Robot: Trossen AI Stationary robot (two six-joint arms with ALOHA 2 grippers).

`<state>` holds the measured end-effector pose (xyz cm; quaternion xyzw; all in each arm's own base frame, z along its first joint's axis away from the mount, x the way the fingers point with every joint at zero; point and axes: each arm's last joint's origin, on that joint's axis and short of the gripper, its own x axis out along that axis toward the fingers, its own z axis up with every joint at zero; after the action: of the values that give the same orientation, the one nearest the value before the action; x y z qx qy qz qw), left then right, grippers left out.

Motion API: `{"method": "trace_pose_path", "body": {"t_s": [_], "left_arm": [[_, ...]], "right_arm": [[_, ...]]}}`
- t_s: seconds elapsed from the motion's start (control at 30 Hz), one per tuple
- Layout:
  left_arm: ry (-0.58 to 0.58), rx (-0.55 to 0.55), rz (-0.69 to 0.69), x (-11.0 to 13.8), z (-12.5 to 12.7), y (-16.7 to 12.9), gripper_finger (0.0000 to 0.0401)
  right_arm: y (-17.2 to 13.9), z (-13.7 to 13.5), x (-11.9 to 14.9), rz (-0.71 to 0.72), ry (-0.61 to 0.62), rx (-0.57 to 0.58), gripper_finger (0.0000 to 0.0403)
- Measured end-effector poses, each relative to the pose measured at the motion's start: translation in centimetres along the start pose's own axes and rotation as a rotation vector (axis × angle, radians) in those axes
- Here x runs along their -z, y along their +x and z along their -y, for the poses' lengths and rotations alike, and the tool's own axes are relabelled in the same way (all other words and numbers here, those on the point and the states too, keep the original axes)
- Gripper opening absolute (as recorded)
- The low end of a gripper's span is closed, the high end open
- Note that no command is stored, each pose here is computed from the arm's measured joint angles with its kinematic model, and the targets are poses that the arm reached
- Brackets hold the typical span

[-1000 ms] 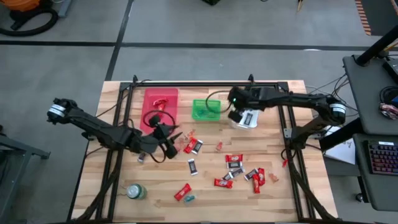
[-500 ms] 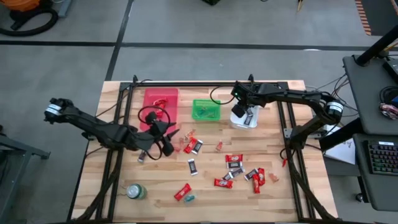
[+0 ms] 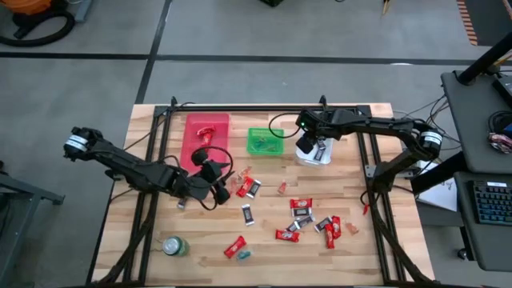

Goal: Sort candy
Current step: Put the red chocolate bar into the pink bin

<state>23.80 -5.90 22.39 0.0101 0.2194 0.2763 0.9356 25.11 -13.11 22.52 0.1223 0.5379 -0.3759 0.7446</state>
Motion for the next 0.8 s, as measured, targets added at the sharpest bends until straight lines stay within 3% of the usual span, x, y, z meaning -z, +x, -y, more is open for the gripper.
{"method": "trace_pose_path", "body": {"t_s": [0.37,0.8], "left_arm": [[0.054,-0.013,-0.062,1.6,1.1,1.4,0.0129],[0.071,0.047,-0.151,2.8,1.7,2.8,0.0129]], "right_arm": [[-0.4,-1.1,0.1,0.028,-0.030,-0.023,0.0144],[-0.7,-1.2,-0.3,0.047,-0.026,-0.030,0.0144]]}}
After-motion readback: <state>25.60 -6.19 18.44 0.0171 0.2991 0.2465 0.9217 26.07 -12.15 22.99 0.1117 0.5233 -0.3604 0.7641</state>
